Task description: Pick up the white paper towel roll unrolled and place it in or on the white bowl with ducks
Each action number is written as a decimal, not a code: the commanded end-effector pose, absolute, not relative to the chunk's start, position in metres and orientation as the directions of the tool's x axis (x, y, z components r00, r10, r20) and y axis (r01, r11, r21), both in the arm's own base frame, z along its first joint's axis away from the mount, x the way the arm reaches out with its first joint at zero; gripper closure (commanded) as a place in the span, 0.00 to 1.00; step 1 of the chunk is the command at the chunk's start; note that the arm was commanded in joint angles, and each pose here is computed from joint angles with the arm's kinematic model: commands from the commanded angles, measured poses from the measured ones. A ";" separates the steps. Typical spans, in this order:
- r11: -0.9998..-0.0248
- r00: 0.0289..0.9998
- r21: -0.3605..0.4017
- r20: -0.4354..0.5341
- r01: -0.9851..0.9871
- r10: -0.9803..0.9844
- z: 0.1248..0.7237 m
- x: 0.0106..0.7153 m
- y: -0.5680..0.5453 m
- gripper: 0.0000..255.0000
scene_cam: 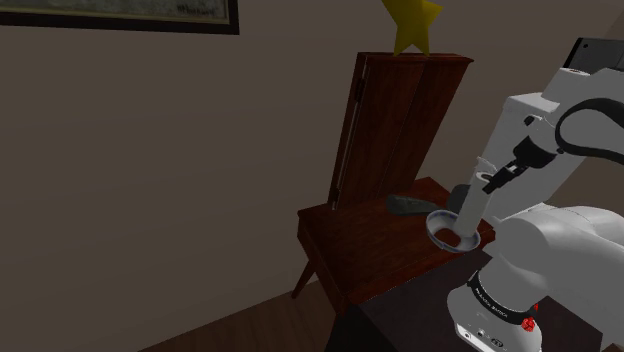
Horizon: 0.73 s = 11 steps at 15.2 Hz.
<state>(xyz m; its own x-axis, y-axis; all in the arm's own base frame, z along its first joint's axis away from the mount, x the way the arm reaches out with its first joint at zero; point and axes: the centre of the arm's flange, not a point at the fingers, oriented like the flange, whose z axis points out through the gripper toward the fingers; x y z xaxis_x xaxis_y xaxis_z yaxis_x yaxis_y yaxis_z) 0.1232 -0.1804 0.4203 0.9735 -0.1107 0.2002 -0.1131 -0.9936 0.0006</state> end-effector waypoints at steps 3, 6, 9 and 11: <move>-0.994 0.973 0.001 0.201 -0.113 -0.110 0.412 0.123 -0.180 1.00; -0.994 0.973 0.001 0.201 -0.113 -0.110 0.412 0.123 -0.180 1.00; -0.994 0.973 0.001 0.201 -0.113 -0.110 0.412 0.123 -0.180 0.00; -0.994 0.973 0.001 0.201 -0.113 -0.110 0.412 0.123 -0.180 0.00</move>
<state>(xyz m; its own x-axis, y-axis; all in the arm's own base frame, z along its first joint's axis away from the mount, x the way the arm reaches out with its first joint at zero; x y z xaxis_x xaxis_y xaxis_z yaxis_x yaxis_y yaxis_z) 0.1226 -0.1798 0.4115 0.9734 -0.1104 0.2009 -0.1129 -0.9936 0.0010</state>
